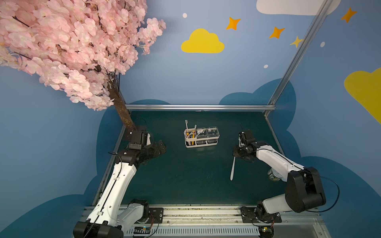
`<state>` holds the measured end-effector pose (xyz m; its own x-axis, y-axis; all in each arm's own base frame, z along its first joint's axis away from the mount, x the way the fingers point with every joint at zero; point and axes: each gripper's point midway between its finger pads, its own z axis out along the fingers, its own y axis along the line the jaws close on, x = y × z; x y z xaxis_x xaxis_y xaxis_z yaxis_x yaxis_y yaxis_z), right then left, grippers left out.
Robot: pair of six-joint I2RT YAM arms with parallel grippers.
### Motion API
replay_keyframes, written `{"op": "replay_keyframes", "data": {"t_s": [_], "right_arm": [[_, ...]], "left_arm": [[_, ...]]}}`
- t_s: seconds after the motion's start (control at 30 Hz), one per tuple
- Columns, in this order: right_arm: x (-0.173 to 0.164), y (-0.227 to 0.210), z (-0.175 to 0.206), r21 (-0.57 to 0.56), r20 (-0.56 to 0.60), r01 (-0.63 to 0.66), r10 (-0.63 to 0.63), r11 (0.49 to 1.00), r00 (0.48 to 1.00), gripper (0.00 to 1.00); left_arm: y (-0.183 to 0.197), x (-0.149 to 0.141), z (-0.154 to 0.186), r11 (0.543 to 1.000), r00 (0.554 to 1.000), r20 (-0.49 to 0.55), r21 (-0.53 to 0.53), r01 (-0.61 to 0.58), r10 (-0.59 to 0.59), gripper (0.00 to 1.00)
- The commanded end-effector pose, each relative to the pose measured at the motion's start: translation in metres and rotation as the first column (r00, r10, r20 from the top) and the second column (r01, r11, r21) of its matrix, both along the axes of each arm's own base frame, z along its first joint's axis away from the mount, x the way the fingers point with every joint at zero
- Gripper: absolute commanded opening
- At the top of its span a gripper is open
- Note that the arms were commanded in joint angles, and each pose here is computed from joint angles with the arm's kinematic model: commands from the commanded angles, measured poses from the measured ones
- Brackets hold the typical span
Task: Place the toothbrush into the toothbrush holder
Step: Pick up the toothbrush from the center of the board.
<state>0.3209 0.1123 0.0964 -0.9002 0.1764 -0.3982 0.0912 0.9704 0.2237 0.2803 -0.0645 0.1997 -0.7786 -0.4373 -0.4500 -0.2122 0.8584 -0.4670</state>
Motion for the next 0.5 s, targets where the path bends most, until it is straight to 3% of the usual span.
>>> {"op": "replay_keyframes", "data": {"t_s": [0.0,0.47], "right_arm": [[0.015,0.018,0.049,0.037,0.162,-0.085,0.078,0.996,0.984,0.00],[0.000,0.061,0.128,0.029,0.466,-0.293,0.246,0.956,0.850,0.00]], "left_arm": [[0.000,-0.001,-0.004,1.000,1.000,-0.010,-0.007,0.002,-0.002,1.00],[-0.003,0.000,-0.005,1.000,1.000,-0.015,-0.017,0.007,-0.007,1.00]]}}
